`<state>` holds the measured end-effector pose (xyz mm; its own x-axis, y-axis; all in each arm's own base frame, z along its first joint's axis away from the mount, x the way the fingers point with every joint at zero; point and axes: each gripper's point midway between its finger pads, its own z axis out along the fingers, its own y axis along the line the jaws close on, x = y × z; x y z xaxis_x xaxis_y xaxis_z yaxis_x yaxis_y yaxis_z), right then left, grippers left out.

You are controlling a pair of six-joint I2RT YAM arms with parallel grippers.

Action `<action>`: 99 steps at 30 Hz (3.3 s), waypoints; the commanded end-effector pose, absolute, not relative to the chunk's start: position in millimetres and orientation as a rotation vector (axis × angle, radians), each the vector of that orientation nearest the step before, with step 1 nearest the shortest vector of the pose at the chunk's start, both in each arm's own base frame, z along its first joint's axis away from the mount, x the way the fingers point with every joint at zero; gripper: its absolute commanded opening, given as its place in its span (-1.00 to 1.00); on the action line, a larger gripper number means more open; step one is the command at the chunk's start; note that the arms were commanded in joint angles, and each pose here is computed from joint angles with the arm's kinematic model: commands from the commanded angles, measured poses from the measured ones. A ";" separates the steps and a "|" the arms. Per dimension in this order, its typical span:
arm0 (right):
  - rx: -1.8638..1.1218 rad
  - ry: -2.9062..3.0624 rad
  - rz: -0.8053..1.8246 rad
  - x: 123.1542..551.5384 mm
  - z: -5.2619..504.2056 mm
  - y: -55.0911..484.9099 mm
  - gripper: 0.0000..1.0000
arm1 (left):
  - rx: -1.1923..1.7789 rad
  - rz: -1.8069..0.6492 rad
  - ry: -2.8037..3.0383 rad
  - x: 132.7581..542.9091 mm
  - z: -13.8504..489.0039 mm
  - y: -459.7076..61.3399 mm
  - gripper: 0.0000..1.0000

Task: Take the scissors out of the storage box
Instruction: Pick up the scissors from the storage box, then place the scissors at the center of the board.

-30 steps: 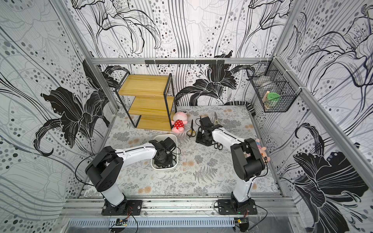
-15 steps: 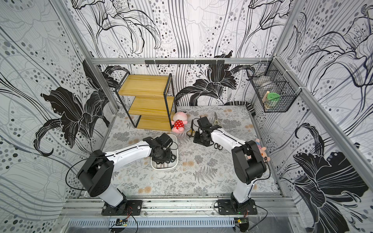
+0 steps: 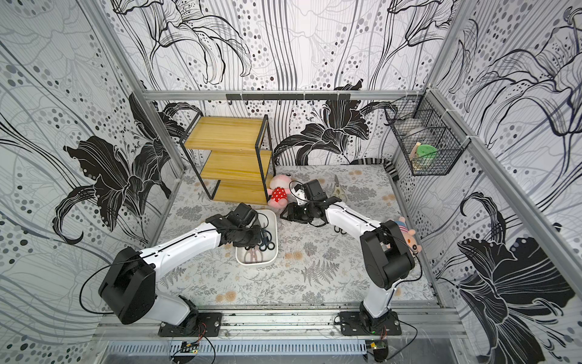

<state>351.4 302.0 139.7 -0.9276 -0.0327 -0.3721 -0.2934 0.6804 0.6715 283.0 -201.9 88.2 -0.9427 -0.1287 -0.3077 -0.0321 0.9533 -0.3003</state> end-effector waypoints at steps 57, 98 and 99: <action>-0.632 2.660 1.421 275.3 97.9 364.6 -0.70 | -0.178 -0.820 2.604 289.6 68.9 -214.2 -1.00; -0.500 2.571 1.211 320.7 129.8 360.5 -0.97 | -0.118 -0.797 2.474 317.4 173.6 -187.8 0.30; -0.482 2.567 1.206 322.3 133.0 357.1 -0.97 | -0.140 -0.773 2.453 323.4 178.2 -183.6 0.31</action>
<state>314.0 363.9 110.4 -0.9148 -0.2314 -0.3311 -0.4029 0.5824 0.7061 308.4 -197.7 159.2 -0.8841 -0.2303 -0.4066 0.0656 0.8003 -0.5960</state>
